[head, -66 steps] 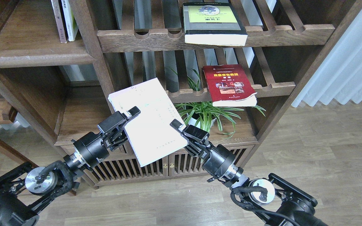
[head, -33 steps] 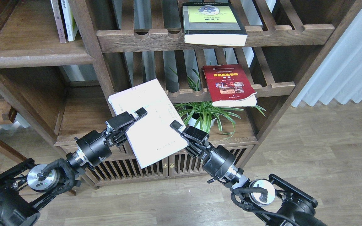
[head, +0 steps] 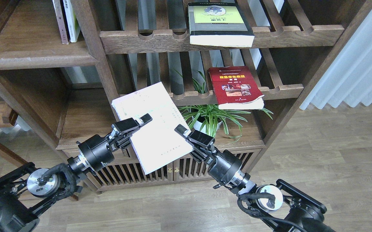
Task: Organize books on shelf
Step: 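Clamp the white book between both grippers and lower it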
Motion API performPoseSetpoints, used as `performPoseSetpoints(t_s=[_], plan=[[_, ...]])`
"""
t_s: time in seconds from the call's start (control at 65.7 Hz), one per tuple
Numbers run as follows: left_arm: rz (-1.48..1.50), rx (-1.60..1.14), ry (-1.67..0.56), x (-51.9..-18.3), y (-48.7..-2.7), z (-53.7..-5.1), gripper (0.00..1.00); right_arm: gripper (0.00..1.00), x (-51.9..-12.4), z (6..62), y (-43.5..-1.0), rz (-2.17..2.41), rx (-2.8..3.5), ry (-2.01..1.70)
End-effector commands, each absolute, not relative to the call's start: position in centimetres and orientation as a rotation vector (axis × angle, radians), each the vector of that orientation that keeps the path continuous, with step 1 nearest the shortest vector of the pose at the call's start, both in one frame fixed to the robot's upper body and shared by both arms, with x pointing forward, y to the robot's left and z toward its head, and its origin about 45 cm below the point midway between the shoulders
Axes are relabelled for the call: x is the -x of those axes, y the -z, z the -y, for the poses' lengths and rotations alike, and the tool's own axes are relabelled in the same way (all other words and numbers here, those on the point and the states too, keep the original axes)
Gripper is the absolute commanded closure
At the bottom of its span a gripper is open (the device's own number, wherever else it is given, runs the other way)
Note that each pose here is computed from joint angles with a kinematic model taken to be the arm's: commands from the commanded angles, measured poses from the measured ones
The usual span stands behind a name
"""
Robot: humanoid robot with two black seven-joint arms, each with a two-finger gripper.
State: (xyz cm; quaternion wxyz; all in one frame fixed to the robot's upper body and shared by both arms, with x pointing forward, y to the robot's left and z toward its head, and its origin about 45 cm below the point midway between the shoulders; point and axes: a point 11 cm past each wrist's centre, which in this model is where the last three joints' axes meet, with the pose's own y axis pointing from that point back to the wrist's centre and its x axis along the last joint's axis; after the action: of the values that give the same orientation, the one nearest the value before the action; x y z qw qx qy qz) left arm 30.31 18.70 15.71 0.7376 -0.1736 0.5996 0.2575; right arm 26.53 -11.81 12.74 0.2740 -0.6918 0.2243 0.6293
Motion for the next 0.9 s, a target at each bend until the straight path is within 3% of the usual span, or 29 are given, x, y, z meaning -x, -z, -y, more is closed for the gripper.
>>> performPoseSetpoints(t_s=[0.0, 0.152, 0.426, 0.67, 0.761, 0.883], plan=[[-1.307, 0.384, -0.576, -30.5, -15.9, -19.2, 0.91, 0.53, -26.6, 11.9, -12.7, -0.607, 1.859, -1.69], [-1.31, 0.384, -0.576, -30.4, -15.8, -19.2, 0.91, 0.51, -26.5, 11.8, -12.7, -0.603, 1.855, -1.692], [-1.309, 0.383, -0.574, -30.4, -15.9, -19.2, 0.91, 0.19, -26.6, 11.8, -12.8, -0.616, 1.877, -1.673], [-1.298, 0.381, -0.539, -29.9, -17.0, -18.9, 0.92, 0.16, -27.6, 12.8, -12.4, -0.704, 1.843, -1.667], [-1.285, 0.372, -0.535, -29.7, -17.5, -19.3, 0.92, 0.07, -28.3, 13.5, -11.6, -0.817, 1.801, -1.702], [-1.27, 0.357, -0.539, -29.6, -17.8, -19.9, 0.93, 0.06, -28.6, 13.7, -11.6, -0.836, 1.787, -1.701]])
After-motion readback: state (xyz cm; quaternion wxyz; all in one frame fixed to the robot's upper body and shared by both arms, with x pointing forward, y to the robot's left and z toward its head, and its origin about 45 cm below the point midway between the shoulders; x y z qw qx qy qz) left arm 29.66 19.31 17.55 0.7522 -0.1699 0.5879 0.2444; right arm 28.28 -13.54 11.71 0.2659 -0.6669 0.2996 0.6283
